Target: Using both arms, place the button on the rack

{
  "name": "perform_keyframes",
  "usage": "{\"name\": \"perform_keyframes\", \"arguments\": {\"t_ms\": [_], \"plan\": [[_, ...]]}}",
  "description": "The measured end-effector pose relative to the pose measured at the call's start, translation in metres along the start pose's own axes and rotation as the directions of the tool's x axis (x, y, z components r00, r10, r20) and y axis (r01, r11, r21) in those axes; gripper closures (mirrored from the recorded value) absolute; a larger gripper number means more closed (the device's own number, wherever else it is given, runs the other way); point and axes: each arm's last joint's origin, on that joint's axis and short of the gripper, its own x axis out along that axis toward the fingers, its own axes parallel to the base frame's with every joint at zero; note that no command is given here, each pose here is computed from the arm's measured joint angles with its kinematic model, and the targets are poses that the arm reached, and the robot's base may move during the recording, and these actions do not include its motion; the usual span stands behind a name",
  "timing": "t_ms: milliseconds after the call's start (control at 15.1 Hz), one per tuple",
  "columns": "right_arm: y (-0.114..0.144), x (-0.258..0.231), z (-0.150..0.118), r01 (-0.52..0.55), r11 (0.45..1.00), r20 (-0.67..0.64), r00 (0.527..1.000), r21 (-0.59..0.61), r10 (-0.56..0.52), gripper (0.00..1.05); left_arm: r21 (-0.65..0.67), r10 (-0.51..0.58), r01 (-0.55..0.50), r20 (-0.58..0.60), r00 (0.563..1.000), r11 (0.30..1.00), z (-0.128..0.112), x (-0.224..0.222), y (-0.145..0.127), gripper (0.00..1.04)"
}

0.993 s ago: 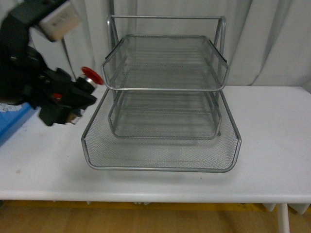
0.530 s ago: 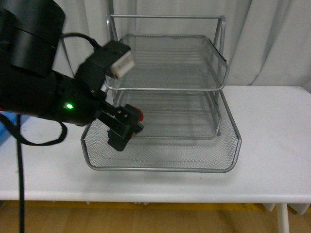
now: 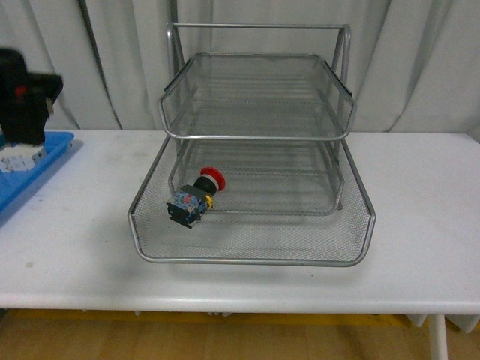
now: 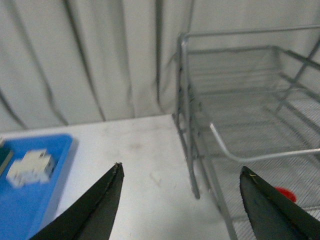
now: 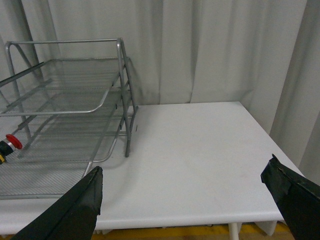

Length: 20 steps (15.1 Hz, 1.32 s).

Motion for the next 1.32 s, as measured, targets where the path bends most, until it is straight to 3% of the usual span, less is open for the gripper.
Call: {"name": "perform_keyframes", "arguments": {"t_ms": [66, 265, 464, 927, 1060, 1325], "plan": [[0.000, 0.000, 0.000, 0.000, 1.000, 0.000, 1.000, 0.000, 0.000, 0.06, -0.016, 0.051, -0.051, -0.002, 0.999, 0.999, -0.007, -0.011, 0.002, 0.46], [0.000, 0.000, 0.000, 0.000, 1.000, 0.000, 1.000, 0.000, 0.000, 0.06, -0.045, 0.096, -0.093, 0.091, 0.991, 0.995, 0.003, -0.036, 0.009, 0.71], [0.000, 0.000, 0.000, 0.000, 1.000, 0.000, 1.000, 0.000, 0.000, 0.06, -0.052, 0.082, -0.080, 0.034, 0.996, 0.995, -0.016, -0.060, 0.013, 1.00], [0.000, 0.000, 0.000, -0.001, 1.000, 0.001, 1.000, 0.000, 0.001, 0.06, -0.057, 0.091, -0.086, 0.082, 0.992, 0.995, -0.029, -0.102, 0.016, 1.03], [0.000, 0.000, 0.000, 0.000, 1.000, 0.000, 1.000, 0.000, 0.000, 0.06, -0.057, 0.088, -0.086, 0.025, 0.996, 0.995, -0.040, -0.112, 0.014, 1.03], [0.000, 0.000, 0.000, 0.000, 1.000, 0.000, 1.000, 0.000, 0.000, 0.06, -0.057, 0.089, -0.086, 0.056, 0.994, 0.995, -0.035, -0.125, 0.013, 1.03]]}}
